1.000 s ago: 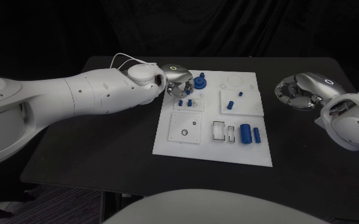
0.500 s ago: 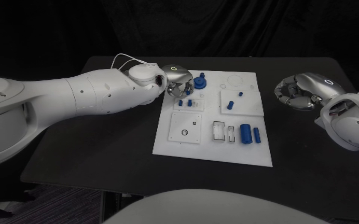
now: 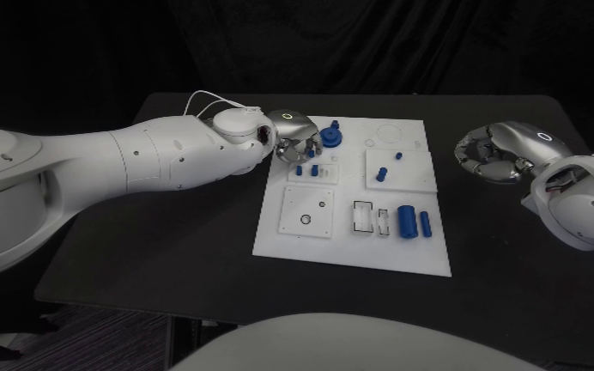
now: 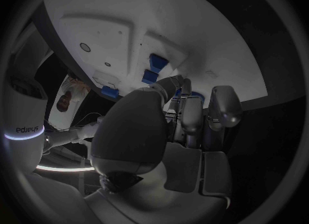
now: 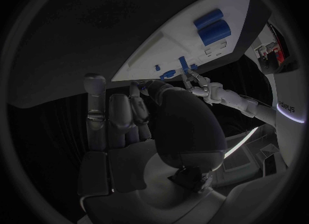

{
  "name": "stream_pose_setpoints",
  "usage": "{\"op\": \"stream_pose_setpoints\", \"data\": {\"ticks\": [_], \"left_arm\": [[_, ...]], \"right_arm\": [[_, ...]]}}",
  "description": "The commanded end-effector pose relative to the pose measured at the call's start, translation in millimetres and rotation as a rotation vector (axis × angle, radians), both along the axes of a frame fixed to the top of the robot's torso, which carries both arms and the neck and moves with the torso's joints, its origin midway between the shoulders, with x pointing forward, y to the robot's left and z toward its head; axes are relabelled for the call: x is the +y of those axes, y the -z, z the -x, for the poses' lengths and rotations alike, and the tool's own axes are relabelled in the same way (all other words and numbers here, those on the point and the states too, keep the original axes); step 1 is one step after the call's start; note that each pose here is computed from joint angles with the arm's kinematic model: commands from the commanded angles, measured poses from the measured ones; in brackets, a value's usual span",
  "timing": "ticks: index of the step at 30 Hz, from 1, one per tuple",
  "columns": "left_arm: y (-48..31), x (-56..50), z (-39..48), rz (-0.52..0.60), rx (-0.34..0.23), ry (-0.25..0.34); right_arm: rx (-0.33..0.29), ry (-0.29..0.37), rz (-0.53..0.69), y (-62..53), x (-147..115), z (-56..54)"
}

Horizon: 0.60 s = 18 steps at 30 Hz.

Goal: Assemble the parts on the task board

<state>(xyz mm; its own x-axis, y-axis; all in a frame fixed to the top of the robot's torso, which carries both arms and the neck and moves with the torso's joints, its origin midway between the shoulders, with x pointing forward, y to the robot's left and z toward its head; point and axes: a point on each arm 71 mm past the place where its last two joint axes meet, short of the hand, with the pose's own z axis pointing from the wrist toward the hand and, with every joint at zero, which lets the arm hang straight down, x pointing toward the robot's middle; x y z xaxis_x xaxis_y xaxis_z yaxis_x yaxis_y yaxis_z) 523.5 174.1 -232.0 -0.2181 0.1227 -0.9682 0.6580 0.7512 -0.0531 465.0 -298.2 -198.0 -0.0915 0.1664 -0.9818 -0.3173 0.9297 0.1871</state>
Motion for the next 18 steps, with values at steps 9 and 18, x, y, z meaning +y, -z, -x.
{"op": "stream_pose_setpoints", "data": {"ticks": [9,18], "left_arm": [[-1.6,6.8,0.7,0.023,-0.037,-0.001],[-16.0,27.9,3.6,0.128,-0.202,-0.031]], "right_arm": [[0.003,0.019,0.004,0.8,-3.5,0.9],[-0.015,0.023,-0.006,-1.9,-8.9,4.3]]}}
